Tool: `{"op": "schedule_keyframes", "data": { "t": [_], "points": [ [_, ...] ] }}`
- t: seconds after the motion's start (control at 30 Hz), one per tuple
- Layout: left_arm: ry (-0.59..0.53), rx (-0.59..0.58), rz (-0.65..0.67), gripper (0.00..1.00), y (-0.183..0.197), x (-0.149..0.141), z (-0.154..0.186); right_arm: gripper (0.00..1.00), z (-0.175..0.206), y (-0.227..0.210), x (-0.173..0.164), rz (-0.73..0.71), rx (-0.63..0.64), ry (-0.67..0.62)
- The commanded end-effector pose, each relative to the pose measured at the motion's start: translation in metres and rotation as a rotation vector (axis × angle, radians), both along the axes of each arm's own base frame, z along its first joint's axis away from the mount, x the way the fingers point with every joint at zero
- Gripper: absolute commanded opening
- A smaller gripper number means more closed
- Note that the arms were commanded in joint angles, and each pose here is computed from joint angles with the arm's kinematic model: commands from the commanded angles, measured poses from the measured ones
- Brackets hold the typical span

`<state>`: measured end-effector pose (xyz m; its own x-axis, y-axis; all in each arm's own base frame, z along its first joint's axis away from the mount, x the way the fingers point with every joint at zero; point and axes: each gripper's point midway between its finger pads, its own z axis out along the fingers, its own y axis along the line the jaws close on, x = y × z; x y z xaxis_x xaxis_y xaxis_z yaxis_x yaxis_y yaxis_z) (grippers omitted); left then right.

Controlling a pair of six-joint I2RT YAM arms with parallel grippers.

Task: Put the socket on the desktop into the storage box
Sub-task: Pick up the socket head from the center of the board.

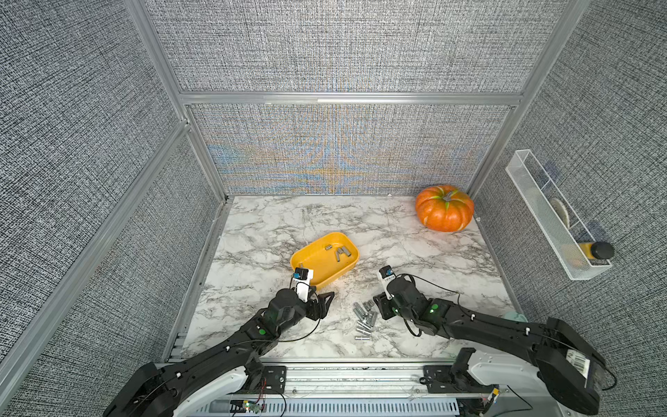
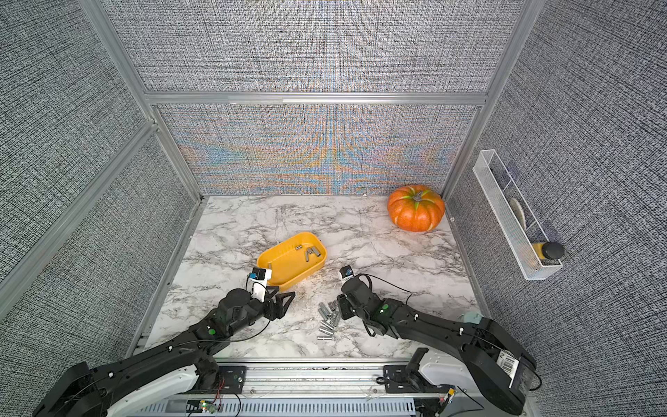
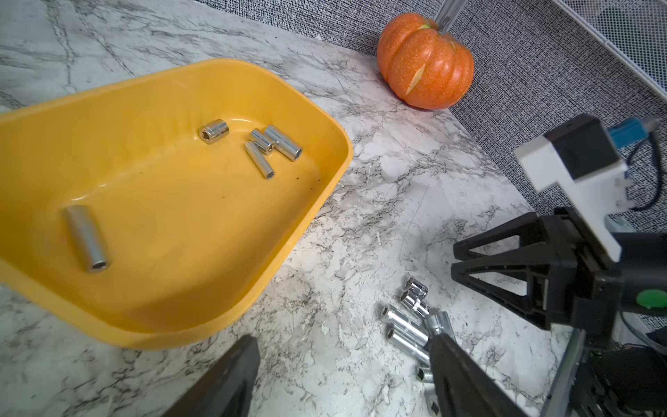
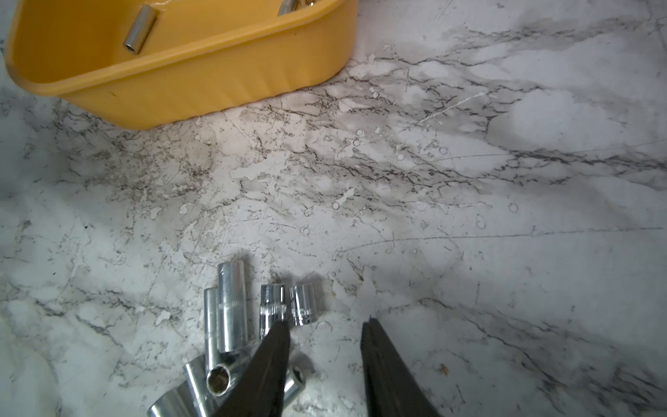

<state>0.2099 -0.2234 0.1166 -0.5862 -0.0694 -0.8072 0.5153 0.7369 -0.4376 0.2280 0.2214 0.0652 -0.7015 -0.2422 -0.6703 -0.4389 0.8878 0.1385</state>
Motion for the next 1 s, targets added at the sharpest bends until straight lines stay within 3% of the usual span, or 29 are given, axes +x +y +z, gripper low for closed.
{"op": "schedule_keyframes", "data": {
  "t": [0.0, 0.97],
  "points": [
    [-0.031, -0.020, -0.030, 0.79, -0.007, 0.000, 0.009, 0.38, -0.001, 0.010, 0.001, 0.031, 0.014, 0.007],
    [0.009, 0.054, -0.091, 0.79, -0.025, -0.004, -0.006, 0.30, -0.040, 0.014, 0.008, 0.022, -0.104, 0.102]
  ]
}}
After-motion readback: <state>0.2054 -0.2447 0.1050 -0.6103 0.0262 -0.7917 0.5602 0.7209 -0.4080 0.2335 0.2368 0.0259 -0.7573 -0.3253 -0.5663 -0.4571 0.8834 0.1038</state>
